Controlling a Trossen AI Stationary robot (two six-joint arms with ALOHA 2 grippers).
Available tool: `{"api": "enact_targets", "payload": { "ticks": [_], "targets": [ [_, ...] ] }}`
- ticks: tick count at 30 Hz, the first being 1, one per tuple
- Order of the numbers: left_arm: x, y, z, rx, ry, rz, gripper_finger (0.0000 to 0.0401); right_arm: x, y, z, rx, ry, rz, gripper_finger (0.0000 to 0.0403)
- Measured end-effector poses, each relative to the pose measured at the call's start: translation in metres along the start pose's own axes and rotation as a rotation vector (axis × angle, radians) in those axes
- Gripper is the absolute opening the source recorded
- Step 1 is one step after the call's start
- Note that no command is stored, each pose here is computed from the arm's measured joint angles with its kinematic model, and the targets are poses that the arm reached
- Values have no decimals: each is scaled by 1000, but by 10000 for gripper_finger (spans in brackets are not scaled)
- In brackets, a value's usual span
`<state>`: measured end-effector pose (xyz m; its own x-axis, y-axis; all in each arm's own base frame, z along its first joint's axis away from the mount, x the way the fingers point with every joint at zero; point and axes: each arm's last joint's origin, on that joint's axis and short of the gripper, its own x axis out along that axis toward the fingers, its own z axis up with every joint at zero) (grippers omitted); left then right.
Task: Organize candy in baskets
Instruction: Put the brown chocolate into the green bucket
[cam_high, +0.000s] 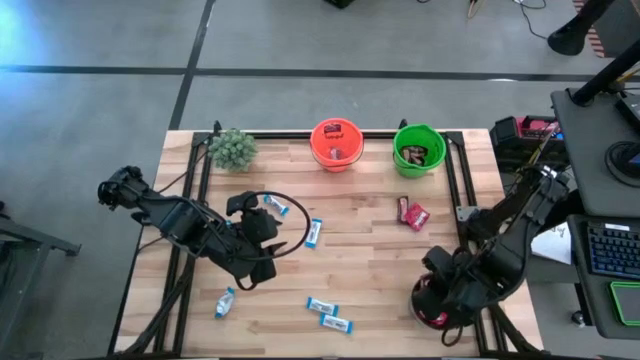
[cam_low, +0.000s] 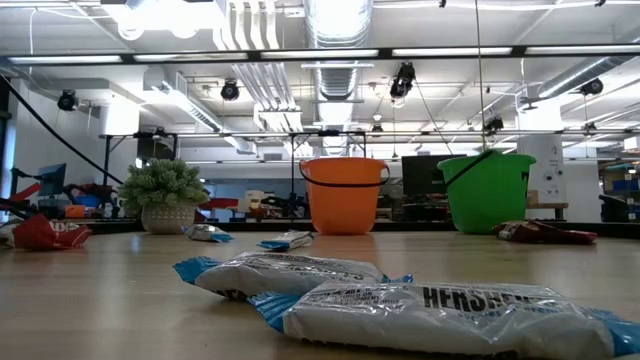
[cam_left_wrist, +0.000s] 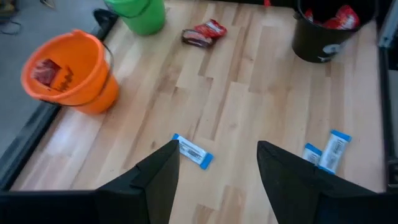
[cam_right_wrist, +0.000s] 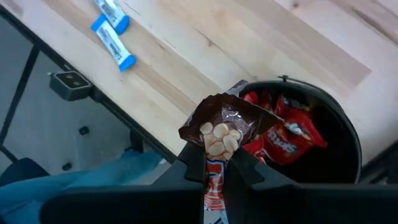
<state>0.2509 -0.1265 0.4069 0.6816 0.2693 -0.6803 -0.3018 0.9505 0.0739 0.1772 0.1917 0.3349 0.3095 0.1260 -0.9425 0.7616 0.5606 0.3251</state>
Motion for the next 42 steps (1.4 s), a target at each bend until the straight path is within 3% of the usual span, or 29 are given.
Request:
{"api": "enact_targets", "payload": {
  "ticks": [9,21,26,35,42],
  "targets": [
    [0,-1,-1,26,22,-33,197,2,-2,-3,12,111,-52,13],
    [0,-1,-1,26,22,-32,197,3,-1,-3,0,110,-54,13],
    [0,-1,-1,26,23,-32,197,3,-5,1,-7,8,-84,13],
    [1,1,1,91,-19,41,197,-11,-28,40,2,-176,-241,13],
    [-2,17,2,97,-19,111,197,-41,-53,90,-32,-338,-214,13]
  ]
}}
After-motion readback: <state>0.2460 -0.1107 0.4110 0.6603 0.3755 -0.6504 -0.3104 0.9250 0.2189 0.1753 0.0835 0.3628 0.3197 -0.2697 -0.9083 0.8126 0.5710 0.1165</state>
